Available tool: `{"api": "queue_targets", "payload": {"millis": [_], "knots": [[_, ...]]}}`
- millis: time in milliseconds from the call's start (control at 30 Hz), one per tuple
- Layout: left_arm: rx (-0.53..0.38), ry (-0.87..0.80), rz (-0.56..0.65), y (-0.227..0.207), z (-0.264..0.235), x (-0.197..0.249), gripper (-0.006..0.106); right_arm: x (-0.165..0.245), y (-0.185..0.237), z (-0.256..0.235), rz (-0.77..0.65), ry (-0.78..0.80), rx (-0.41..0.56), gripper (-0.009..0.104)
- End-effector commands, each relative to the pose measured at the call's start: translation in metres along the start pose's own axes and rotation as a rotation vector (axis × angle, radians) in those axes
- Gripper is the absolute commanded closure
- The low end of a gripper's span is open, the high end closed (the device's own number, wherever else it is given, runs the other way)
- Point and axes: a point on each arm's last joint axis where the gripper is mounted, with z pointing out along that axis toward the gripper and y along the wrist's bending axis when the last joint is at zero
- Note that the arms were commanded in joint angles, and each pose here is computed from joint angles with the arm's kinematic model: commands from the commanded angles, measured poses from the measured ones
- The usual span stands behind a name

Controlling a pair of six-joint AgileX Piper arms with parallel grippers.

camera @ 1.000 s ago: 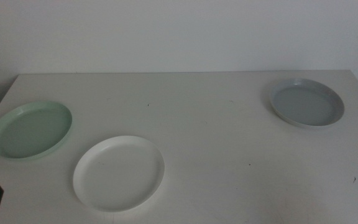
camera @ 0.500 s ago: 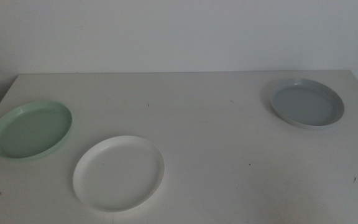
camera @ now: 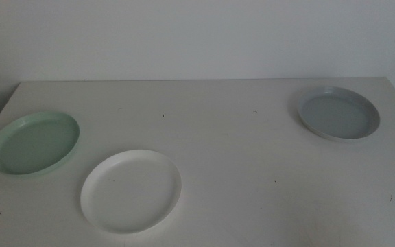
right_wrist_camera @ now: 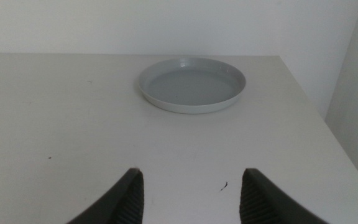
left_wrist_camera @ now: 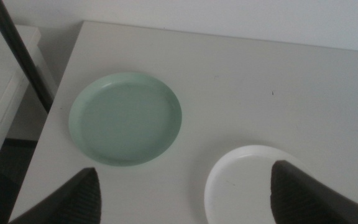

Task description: Stack the three bowls on top of each other.

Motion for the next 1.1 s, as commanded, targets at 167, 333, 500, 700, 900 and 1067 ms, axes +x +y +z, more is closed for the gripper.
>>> {"api": "queue_targets", "payload": {"millis": [167,333,500,700,900,1067], "knots": [[0.017,0.083,-0.028,-0.006,0.022,-0.022,-0.005,-0.01,0.0,-0.003,-0.015,-0.106,-0.001,0.055],[0.007,0.184,-0.04,-0.006,0.04,-0.018,-0.005,-0.01,0.0,-0.003,-0.015,-0.106,-0.001,0.055],[-0.007,0.22,-0.033,-0.005,0.054,-0.018,-0.005,-0.01,0.0,-0.003,-0.015,-0.106,-0.001,0.055],[0.0,0.273,-0.047,-0.006,0.073,-0.016,-0.005,-0.01,0.0,-0.003,-0.015,-0.106,-0.001,0.055],[0.009,0.387,-0.076,-0.008,0.104,-0.008,-0.005,-0.01,0.0,-0.003,-0.015,-0.106,-0.001,0.055],[0.056,0.495,-0.118,-0.014,0.137,0.001,-0.005,-0.01,0.0,-0.003,-0.015,-0.106,-0.001,0.055]]}}
